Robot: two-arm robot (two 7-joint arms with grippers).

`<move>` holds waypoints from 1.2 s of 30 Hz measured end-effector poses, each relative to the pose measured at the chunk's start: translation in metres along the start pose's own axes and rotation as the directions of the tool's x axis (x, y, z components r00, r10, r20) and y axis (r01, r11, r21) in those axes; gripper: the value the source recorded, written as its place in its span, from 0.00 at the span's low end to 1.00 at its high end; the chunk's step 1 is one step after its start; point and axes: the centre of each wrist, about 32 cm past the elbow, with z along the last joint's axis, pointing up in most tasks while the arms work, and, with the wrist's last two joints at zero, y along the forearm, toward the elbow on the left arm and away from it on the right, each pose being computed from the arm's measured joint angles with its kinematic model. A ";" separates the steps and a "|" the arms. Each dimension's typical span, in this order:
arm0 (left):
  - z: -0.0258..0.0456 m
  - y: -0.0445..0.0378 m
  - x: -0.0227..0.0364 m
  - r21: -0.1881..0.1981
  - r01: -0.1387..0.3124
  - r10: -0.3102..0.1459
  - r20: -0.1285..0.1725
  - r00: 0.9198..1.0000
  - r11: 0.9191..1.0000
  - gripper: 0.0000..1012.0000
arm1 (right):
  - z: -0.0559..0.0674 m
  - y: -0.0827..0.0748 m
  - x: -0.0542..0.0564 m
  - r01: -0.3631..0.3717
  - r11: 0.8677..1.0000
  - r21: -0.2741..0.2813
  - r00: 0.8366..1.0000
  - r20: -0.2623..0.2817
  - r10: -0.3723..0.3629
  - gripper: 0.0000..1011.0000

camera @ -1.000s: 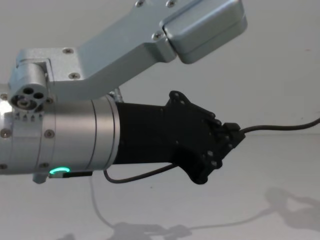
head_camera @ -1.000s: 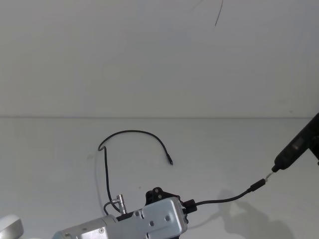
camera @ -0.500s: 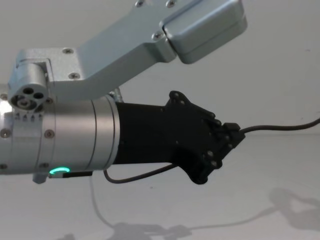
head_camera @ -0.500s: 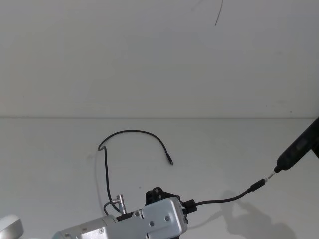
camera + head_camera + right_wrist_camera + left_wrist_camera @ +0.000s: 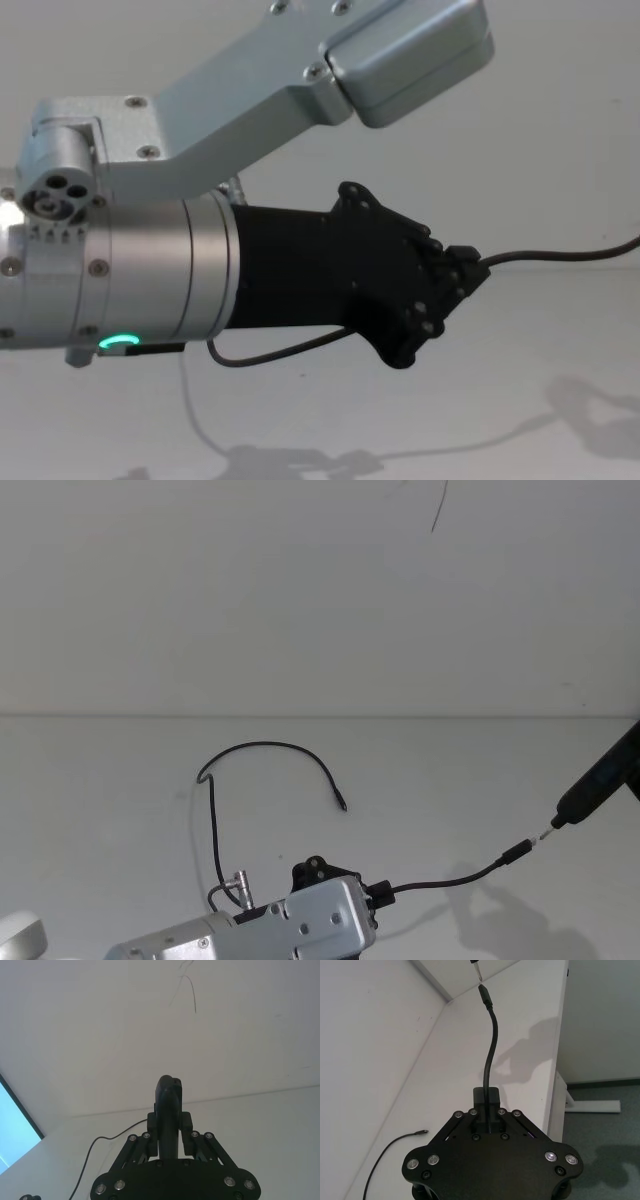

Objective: Pick up the data cable with the one hand.

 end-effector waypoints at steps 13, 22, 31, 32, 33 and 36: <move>0.0000 0.0000 0.0000 0.000 0.000 0.000 0.000 1.000 1.000 0.04 | -0.003 0.001 -0.001 0.002 1.000 0.003 1.000 -0.007 -0.002 0.27; 0.0000 0.0000 0.0000 0.000 0.000 0.000 0.000 1.000 1.000 0.04 | -0.004 0.002 -0.002 0.001 1.000 0.004 1.000 -0.012 -0.001 0.27; 0.0000 0.0000 0.0000 0.000 0.000 0.000 0.000 1.000 1.000 0.04 | -0.004 0.002 -0.002 0.001 1.000 0.004 1.000 -0.016 -0.001 0.27; 0.0000 0.0000 0.0000 0.000 0.000 0.000 0.000 1.000 1.000 0.04 | -0.004 0.002 -0.002 0.001 1.000 0.004 1.000 -0.016 -0.001 0.27; 0.0000 0.0000 0.0000 0.000 0.000 0.000 0.000 1.000 1.000 0.04 | -0.004 0.002 -0.002 0.001 1.000 0.004 1.000 -0.016 -0.001 0.27; 0.0000 0.0000 0.0000 0.000 0.000 0.000 0.000 1.000 1.000 0.04 | -0.004 0.003 -0.002 0.001 1.000 0.004 1.000 -0.017 -0.001 0.27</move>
